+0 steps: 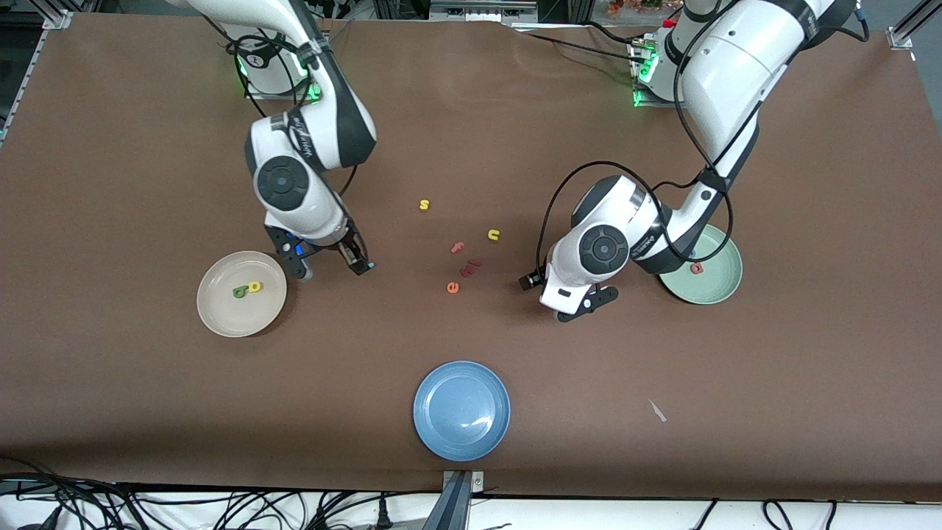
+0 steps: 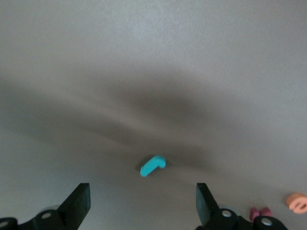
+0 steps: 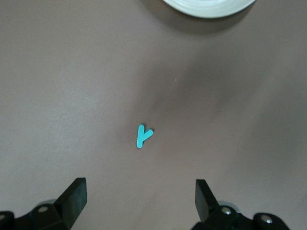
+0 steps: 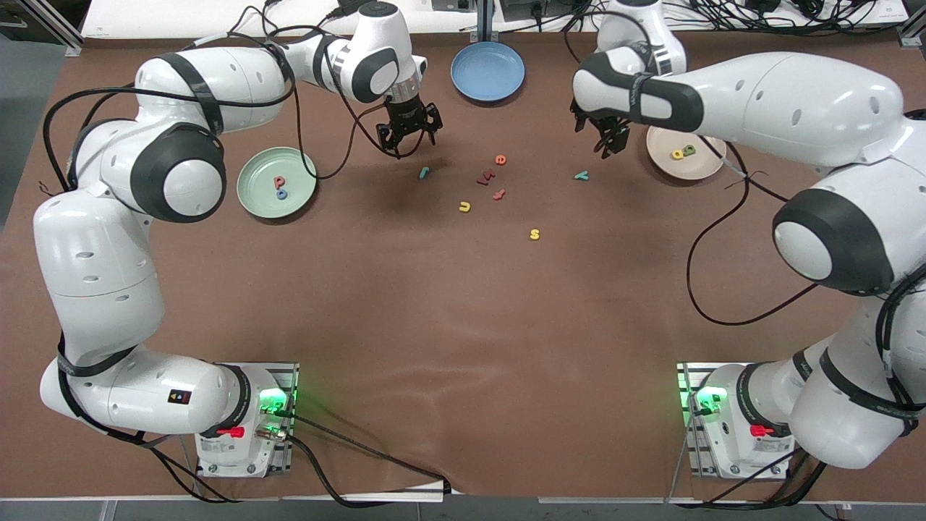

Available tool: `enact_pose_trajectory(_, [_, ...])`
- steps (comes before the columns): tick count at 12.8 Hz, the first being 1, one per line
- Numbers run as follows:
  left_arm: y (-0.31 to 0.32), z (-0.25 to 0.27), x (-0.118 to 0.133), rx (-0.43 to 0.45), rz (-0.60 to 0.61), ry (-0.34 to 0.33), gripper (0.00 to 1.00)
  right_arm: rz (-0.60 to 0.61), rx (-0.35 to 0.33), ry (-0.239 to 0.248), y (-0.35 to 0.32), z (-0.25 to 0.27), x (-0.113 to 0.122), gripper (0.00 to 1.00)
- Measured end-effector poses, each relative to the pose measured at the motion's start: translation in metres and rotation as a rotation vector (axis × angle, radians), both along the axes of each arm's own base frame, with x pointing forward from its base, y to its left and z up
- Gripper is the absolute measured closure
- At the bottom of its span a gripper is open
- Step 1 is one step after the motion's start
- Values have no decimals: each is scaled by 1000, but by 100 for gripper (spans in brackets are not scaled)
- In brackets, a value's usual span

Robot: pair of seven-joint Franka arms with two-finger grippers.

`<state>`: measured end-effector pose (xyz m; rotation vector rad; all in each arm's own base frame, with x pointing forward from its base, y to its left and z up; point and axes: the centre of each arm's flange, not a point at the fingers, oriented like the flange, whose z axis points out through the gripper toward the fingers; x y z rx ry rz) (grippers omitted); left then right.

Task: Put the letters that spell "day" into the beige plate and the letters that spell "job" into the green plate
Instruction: 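Grasp the cyan y with the right gripper while the left grasps cyan r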

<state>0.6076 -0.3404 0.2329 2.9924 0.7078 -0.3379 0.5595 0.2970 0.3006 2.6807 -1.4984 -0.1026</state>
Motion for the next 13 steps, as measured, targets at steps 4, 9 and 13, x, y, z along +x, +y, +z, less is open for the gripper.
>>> enact_pose_trajectory(4, [1,-8,11,2,-10,-53,2,-33,-6,-28,-12,-13,5,0])
enact_pose_trajectory(9, [-9,-8,7,-4,-53,-62,1,-88,23,-106,-27,-39,-1,0])
enact_pose_trajectory(13, [-9,-7,9,-7,-67,-67,1,-92,36,-156,-30,-54,-8,0])
